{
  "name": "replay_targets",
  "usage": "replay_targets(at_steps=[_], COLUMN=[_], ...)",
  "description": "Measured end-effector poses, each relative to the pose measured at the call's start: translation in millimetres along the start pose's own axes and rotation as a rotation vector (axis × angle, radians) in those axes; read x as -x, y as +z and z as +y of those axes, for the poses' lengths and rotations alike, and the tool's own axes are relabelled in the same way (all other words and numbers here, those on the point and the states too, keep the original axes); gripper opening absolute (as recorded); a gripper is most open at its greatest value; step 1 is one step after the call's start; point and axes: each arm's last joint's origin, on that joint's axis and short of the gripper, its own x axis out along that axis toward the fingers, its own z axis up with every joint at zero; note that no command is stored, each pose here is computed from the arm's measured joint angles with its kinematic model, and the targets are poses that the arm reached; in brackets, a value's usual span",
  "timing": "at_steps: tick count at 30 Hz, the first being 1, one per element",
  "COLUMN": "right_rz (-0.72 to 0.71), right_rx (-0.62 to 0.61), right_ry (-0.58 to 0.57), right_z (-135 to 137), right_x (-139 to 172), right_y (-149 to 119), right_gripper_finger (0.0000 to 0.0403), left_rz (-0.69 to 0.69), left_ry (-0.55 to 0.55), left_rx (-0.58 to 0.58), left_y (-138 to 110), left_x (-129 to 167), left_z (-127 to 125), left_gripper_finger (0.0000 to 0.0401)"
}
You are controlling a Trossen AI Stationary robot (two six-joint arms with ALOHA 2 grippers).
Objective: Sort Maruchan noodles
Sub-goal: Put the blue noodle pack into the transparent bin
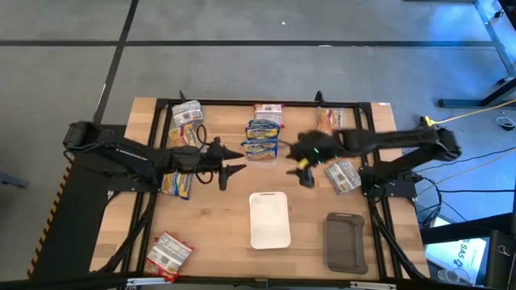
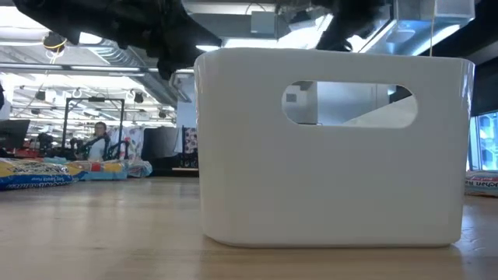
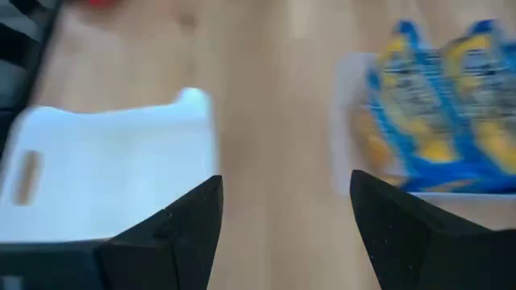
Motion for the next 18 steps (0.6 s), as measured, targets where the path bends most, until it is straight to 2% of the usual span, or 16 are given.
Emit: replay_targets(at_steps=[3,6,9,13,15,18], right_rz=[-0.106,-0.157,-0.164,-0.151,-0.157,-0.154], right_rx=[0.026,0.045,0.062,0.084,0.101,0.103], right_ry=[0.064,0.118,0.145,0.122,0.108,0.104], right_z=[18.4,32.4,41.7,47.9,49.0,48.6], right_x=[-8.6,-19.1,-24.8,-29.3,-29.7,-30.2], right_y=[-28.7,-51.8,-66.3,-78.9,-80.3,-81.5], right_gripper_finger=[0.0244,0.0244,0.0243,0.0243,0.0243,0.0244], left_rz=[0.068,0.261,0.509,0.866,1.021,1.229], left_ry=[0.042,0.112,0.193,0.351,0.415,0.471], left_rx=[0.038,0.070,0.132,0.176,0.153,0.147], left_y=[-2.6,-1.2,12.7,24.1,25.1,14.0], left_x=[-4.0,-3.4,4.5,26.0,37.2,43.1], left_z=[-5.4,-11.9,-17.7,-14.8,-9.9,-2.9], left_gripper_finger=[0.0186,0.0185,0.0185,0.0185,0.0185,0.0185])
